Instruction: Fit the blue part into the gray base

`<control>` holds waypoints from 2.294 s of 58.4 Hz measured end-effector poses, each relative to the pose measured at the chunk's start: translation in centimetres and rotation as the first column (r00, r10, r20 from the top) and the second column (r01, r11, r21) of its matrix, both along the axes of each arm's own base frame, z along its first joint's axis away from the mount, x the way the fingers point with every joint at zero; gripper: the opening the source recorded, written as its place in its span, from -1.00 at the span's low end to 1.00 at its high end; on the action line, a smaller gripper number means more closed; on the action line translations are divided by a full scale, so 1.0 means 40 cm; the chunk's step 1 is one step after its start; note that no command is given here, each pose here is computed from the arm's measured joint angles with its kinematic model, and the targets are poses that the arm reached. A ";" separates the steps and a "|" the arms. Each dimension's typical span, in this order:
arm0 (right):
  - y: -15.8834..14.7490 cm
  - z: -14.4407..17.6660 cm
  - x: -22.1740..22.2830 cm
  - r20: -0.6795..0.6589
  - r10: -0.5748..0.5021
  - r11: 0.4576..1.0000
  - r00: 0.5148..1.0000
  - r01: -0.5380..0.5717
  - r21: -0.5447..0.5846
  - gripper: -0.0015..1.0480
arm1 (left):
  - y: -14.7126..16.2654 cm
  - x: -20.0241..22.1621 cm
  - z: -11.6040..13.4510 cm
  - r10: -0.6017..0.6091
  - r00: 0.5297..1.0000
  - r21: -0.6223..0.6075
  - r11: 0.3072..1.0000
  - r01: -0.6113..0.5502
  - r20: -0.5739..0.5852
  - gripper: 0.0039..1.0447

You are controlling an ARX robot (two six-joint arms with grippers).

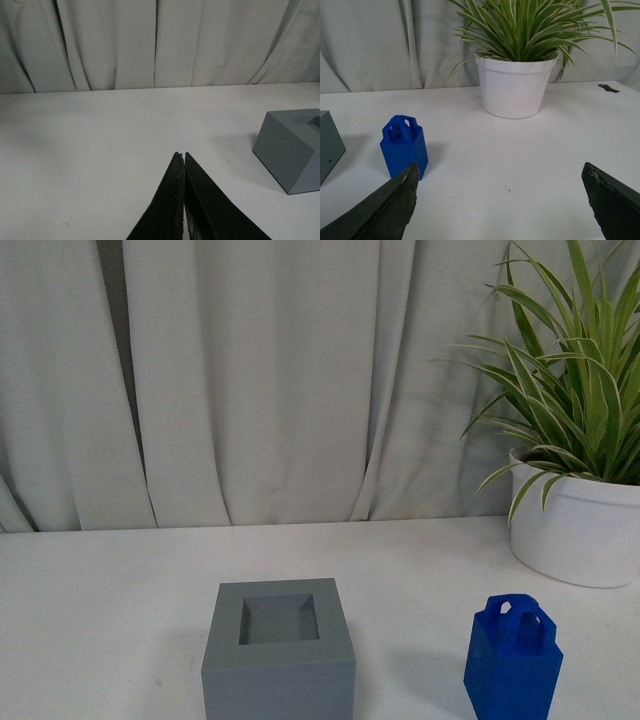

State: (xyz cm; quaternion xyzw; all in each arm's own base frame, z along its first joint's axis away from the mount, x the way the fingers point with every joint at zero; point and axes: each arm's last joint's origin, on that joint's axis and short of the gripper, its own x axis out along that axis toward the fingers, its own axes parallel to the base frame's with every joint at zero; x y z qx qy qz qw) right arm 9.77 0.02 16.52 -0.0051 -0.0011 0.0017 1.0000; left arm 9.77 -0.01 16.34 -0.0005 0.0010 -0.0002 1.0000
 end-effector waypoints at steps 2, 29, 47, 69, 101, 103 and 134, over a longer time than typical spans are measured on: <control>0.000 0.000 0.000 0.000 0.000 1.000 1.000 0.000 0.000 0.83 | 0.000 0.000 0.000 0.000 1.000 0.000 1.000 0.000 0.000 -0.93; 0.000 0.000 0.000 0.000 0.000 1.000 1.000 0.000 0.000 0.83 | 0.000 0.000 0.000 0.000 1.000 0.000 1.000 0.000 0.000 -0.93; 0.000 0.000 0.000 0.000 0.000 1.000 1.000 0.000 0.000 0.83 | 0.000 0.000 0.000 0.000 1.000 0.000 1.000 0.000 0.000 -0.93; 0.000 0.000 0.000 0.000 0.000 1.000 1.000 0.000 0.000 0.83 | 0.000 0.000 0.000 0.000 1.000 0.000 1.000 0.000 0.000 -0.93; -0.004 0.028 0.017 -0.004 0.336 0.942 0.942 -0.336 -0.027 0.83 | 0.000 0.000 0.000 0.001 1.000 0.000 1.000 -0.001 0.000 -0.93; -0.004 0.044 0.022 0.003 0.354 0.935 0.935 -0.354 -0.032 0.83 | 0.000 0.000 0.000 0.000 1.000 0.000 1.000 0.000 0.000 -0.93; 0.081 0.327 0.292 -0.373 0.595 0.717 0.712 -0.680 -0.155 0.83 | 0.000 0.000 0.000 0.000 1.000 0.000 1.000 0.000 0.000 -0.93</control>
